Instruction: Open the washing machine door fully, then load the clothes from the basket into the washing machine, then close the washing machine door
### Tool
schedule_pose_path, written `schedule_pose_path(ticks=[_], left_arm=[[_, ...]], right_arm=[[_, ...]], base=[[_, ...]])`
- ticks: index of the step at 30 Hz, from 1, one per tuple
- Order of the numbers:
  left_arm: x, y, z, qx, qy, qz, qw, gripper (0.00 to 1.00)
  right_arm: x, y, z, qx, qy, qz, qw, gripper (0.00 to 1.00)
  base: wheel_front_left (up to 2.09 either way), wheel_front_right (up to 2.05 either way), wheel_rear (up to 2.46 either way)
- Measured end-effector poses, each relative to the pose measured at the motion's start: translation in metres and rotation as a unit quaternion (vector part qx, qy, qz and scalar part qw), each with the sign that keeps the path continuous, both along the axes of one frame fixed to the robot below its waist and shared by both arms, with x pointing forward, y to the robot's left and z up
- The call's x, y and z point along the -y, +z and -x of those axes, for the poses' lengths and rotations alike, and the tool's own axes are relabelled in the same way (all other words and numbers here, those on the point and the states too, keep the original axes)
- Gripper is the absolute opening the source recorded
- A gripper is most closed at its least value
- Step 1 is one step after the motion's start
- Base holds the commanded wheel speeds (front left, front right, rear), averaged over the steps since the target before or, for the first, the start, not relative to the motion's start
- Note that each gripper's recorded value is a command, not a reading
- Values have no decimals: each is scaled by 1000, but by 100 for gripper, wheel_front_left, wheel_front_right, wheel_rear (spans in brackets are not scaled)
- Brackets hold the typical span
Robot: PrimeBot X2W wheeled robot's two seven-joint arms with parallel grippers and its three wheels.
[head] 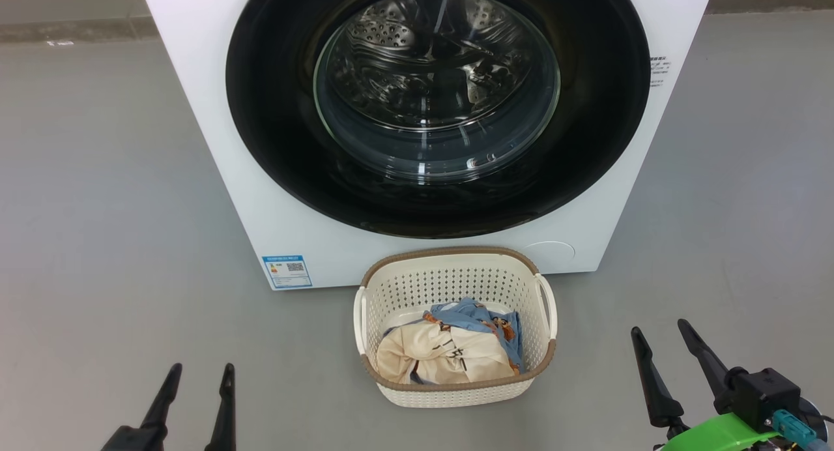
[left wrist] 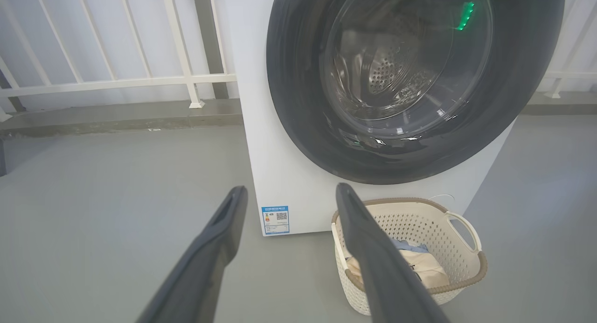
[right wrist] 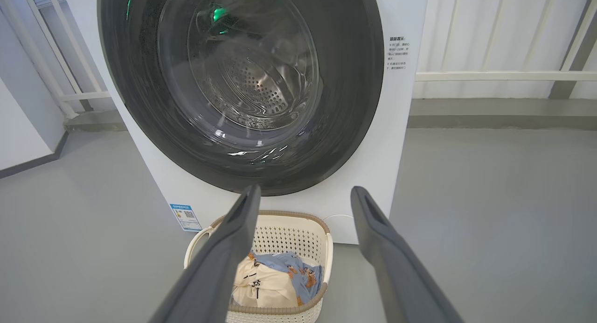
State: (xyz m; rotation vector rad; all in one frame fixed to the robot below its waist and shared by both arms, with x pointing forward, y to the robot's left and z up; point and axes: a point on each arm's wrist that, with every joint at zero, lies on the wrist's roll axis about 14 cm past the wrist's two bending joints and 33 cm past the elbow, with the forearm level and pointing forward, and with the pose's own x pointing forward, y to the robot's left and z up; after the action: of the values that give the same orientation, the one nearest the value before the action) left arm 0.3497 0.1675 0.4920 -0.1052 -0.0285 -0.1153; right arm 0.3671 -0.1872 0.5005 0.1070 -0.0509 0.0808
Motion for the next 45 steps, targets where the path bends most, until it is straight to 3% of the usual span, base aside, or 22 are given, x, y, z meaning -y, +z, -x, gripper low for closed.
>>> schedule_pose_path(ticks=[34, 45], left_arm=[[-5, 2, -2, 3, 5, -11, 1000, 100], [-3, 2, -3, 4, 3, -8, 1000, 100]], right_arm=[[-1, -1, -1, 1, 2, 12, 1000, 100], [0, -2, 0, -1, 0, 12, 1000, 100]], base=[[1, 1, -3], [69, 69, -137]])
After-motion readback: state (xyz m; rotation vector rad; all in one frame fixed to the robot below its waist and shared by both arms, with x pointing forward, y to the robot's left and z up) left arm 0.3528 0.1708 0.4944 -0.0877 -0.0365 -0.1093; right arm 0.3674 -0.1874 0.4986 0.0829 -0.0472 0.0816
